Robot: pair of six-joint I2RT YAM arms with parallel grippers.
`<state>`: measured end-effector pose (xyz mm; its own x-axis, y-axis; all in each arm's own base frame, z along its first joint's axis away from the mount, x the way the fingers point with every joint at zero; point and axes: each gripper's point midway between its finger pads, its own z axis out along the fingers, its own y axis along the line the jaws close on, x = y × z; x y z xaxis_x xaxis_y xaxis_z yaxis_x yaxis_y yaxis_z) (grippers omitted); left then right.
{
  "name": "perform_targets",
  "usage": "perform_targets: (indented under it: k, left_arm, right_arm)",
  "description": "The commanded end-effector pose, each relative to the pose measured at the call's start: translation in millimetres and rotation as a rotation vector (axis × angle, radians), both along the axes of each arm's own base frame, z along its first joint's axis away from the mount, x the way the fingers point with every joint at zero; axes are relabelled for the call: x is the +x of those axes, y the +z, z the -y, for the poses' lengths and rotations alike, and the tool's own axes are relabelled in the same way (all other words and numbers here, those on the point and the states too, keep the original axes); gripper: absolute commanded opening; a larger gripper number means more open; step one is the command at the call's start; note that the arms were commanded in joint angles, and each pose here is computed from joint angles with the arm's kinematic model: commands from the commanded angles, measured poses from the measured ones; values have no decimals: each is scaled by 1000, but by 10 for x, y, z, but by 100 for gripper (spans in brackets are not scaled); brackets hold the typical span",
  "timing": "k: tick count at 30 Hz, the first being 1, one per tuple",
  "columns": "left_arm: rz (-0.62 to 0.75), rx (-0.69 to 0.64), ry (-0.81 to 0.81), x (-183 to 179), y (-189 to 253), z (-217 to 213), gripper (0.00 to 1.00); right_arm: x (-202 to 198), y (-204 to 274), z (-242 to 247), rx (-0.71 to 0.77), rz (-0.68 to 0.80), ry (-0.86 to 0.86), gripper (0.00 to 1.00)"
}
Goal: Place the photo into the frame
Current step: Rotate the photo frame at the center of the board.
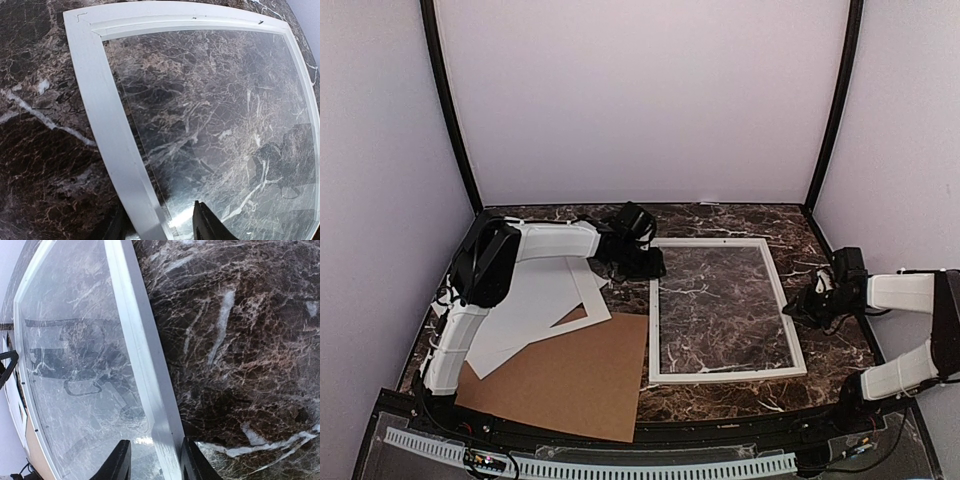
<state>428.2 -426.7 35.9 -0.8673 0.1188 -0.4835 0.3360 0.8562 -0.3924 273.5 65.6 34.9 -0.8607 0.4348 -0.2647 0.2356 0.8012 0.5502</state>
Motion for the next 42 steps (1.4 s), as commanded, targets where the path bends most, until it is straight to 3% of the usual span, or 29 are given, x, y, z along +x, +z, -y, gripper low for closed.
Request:
perform_targets:
  k: [1, 5, 10, 14, 22, 34, 42]
  left_arm:
    - [-72, 3, -80, -264, -84, 93, 47]
    - [-49, 31, -79, -317, -11, 79, 49]
    - [3, 116, -54, -394, 68, -21, 66]
    - [34, 196, -39, -493, 69, -125, 71]
    - [58, 339, 0, -670, -7, -397, 72]
    - [89, 382, -1, -709, 13, -540, 74]
    - [62, 386, -35, -787, -133, -456, 74]
  right_arm:
    - [164, 295, -178, 55, 106, 84, 32]
    - [177, 305, -148, 31, 106, 86, 31]
    - [165, 217, -103, 1, 75, 79, 32]
    - [171, 154, -64, -23, 56, 72, 35]
    - [188, 68, -48, -37, 27, 81, 39]
    - [176, 29, -35, -46, 13, 80, 41]
    - [215, 42, -36, -44, 22, 78, 49]
